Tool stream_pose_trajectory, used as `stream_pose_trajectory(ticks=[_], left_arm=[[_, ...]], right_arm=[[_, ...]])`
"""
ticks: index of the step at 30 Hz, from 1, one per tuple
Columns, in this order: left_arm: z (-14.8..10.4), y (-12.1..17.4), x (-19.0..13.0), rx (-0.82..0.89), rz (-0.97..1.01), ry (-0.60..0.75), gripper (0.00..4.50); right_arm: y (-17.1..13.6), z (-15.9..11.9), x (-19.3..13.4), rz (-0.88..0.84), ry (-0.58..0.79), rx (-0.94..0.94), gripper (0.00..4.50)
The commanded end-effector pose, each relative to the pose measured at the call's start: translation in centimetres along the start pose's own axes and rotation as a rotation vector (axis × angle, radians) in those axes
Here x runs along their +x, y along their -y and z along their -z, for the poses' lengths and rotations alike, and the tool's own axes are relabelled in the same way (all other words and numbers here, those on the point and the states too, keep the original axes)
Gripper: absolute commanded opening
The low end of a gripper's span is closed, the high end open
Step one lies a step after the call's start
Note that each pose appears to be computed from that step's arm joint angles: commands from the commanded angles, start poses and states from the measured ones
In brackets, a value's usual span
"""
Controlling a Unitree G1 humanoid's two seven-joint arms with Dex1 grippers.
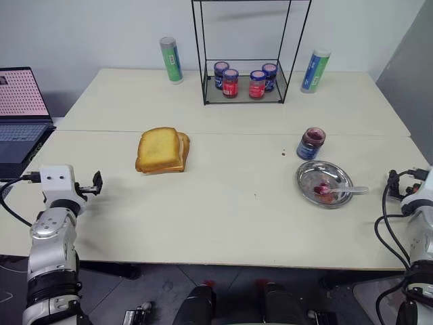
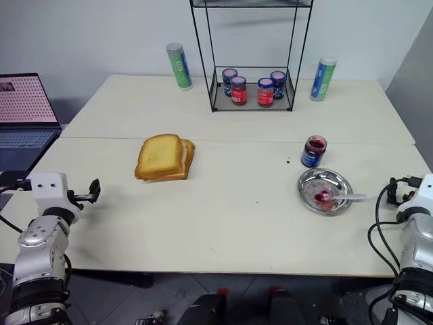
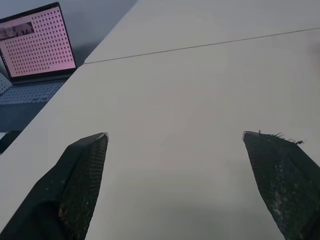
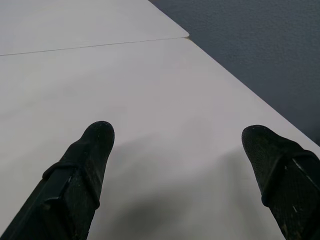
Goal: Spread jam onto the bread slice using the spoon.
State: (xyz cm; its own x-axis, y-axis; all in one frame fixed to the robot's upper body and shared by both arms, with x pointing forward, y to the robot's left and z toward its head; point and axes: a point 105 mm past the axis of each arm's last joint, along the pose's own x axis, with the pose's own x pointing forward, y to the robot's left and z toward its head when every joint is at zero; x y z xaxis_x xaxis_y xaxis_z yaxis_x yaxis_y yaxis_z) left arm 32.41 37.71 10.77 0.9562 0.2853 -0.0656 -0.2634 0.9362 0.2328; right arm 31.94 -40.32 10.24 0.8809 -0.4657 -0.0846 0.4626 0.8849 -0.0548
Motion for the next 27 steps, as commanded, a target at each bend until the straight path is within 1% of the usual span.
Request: stream_pose_trajectory(ticks=[1, 2, 3, 4, 7, 9, 10, 11, 12, 13, 14, 15, 17, 19, 21, 23, 25, 27], left_arm=[[-1.3, -1.1, 0.3, 0.02, -0.025, 0.032, 4.5], [-1.5, -1.2, 0.4, 0.014, -0.03, 0.039, 4.5], [-2.0, -1.4, 0.5, 0.01, -0.033, 0.052, 4.5], [-2.9, -1.4, 0.6, 0.002, -0.008, 0.072, 4.5], [-4.6, -1.2, 0.7, 0.009, 0.057, 0.108, 4.5], [-5.7, -0.4, 0.6, 0.019, 0.14, 0.135, 4.5], [-6.8, 0.6, 0.5, 0.028, 0.218, 0.155, 4.5], [-8.1, 2.6, 0.8, 0.068, 0.337, 0.172, 4.5], [-9.0, 4.0, 0.8, 0.098, 0.415, 0.179, 4.5], [-9.4, 4.8, 0.9, 0.118, 0.463, 0.18, 4.5], [-9.9, 6.6, 1.0, 0.12, 0.545, 0.181, 4.5], [-10.1, 8.1, 0.9, 0.132, 0.617, 0.18, 4.5], [-10.1, 11.3, 1.0, 0.167, 0.762, 0.164, 4.5], [-9.7, 12.8, 1.3, 0.179, 0.831, 0.137, 4.5], [-9.4, 13.3, 1.6, 0.178, 0.859, 0.114, 4.5], [-8.1, 13.7, 2.1, 0.191, 0.886, 0.053, 4.5], [-7.2, 13.8, 2.3, 0.197, 0.903, 0.018, 4.5], [-6.8, 13.7, 2.5, 0.191, 0.904, 0.004, 4.5]], right_arm=[[0.9, -1.8, -0.3, 0.029, 0.073, 0.01, 4.45], [1.3, -2.0, -0.4, 0.046, 0.081, 0.006, 4.45], [1.1, -2.8, -0.6, 0.034, 0.102, -0.042, 4.45], [0.0, -3.8, -0.8, -0.021, 0.125, -0.085, 4.45], [-2.4, -5.6, -1.3, -0.143, 0.166, -0.153, 4.45], [-3.8, -6.9, -1.6, -0.23, 0.191, -0.184, 4.45], [-5.2, -8.1, -1.9, -0.32, 0.202, -0.158, 4.45], [-8.5, -9.6, -3.0, -0.51, 0.191, -0.107, 4.45], [-10.7, -10.4, -4.0, -0.651, 0.176, -0.076, 4.45], [-12.2, -10.9, -4.9, -0.743, 0.16, -0.06, 4.45], [-14.3, -11.4, -6.2, -0.867, 0.138, -0.045, 4.45], [-16.0, -11.6, -7.5, -0.977, 0.116, -0.031, 4.45], [-19.9, -11.8, -11.3, -1.247, 0.066, -0.031, 4.45], [-22.1, -11.7, -14.0, -1.412, 0.022, -0.024, 4.45], [-23.1, -11.5, -15.5, -1.491, -0.009, -0.018, 4.45], [-24.7, -11.0, -17.8, -1.59, -0.032, -0.009, 4.45], [-25.5, -10.6, -18.5, -1.607, -0.037, -0.007, 4.45], [-25.5, -10.3, -18.2, -1.584, -0.04, -0.006, 4.45]])
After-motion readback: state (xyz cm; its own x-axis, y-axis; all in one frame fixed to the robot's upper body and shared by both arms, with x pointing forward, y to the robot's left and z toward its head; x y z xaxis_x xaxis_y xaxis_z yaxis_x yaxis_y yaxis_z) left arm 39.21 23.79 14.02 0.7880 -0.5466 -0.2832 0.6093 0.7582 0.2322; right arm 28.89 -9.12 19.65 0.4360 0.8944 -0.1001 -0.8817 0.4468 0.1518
